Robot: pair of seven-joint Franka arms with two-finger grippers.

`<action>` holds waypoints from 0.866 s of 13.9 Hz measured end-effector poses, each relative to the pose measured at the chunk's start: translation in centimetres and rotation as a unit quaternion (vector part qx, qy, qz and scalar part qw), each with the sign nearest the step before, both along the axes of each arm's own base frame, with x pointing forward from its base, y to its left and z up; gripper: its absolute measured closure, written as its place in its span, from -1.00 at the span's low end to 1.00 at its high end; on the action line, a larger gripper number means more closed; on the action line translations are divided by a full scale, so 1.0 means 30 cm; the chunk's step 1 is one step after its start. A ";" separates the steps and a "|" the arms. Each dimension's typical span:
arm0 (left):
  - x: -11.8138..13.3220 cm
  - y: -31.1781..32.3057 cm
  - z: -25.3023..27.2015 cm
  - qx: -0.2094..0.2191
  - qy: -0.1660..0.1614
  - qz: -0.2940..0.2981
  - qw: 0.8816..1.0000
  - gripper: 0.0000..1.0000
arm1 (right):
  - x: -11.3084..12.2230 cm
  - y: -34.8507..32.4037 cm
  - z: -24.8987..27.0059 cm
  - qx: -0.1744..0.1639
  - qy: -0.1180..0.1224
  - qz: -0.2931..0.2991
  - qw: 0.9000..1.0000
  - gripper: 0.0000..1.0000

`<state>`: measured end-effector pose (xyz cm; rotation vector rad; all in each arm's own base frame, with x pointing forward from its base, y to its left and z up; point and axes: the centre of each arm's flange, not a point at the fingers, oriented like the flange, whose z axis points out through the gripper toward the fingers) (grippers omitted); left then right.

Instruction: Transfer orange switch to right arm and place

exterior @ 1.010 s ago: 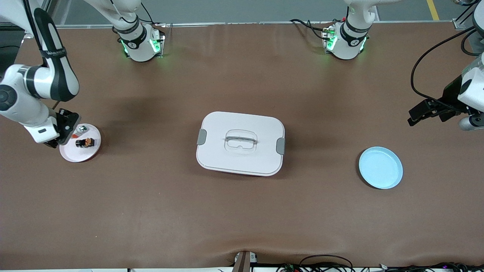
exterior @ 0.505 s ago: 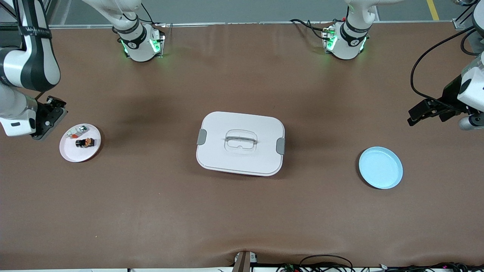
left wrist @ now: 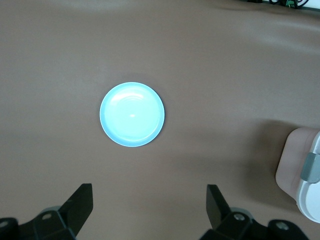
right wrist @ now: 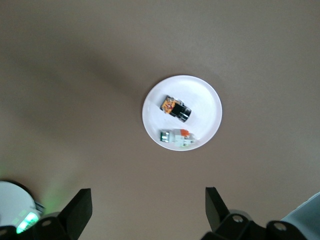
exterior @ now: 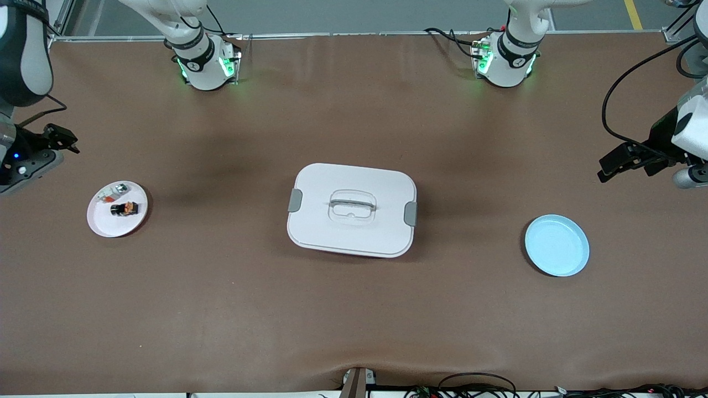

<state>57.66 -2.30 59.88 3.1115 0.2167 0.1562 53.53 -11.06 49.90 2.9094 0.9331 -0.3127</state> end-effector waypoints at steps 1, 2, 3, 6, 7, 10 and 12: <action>0.000 0.000 0.004 0.000 -0.001 0.000 1.000 -1.00 | 0.011 0.051 0.024 -0.001 -0.005 -0.035 0.999 -1.00; -0.001 0.001 0.011 0.000 -0.001 0.000 1.000 -1.00 | 0.024 0.107 0.041 -0.005 -0.013 -0.062 0.998 -1.00; -0.004 0.001 0.021 0.000 -0.001 0.000 1.000 -1.00 | 0.036 0.161 0.054 -0.010 -0.020 -0.078 0.997 -1.00; -0.020 0.001 0.054 0.001 0.006 -0.004 1.000 -1.00 | 0.053 0.235 0.090 -0.011 -0.036 -0.112 0.993 -1.00; -0.025 0.001 0.058 0.002 0.010 -0.014 1.000 -1.00 | 0.054 0.242 0.096 -0.007 -0.038 -0.126 0.991 -1.00; -0.029 0.004 0.061 0.004 0.013 -0.040 0.999 -1.00 | 0.058 0.241 0.109 -0.004 -0.043 -0.149 0.988 -1.00; -0.029 0.006 0.076 0.005 0.008 -0.041 0.999 -1.00 | 0.056 0.229 0.156 -0.010 -0.045 -0.190 0.981 -1.00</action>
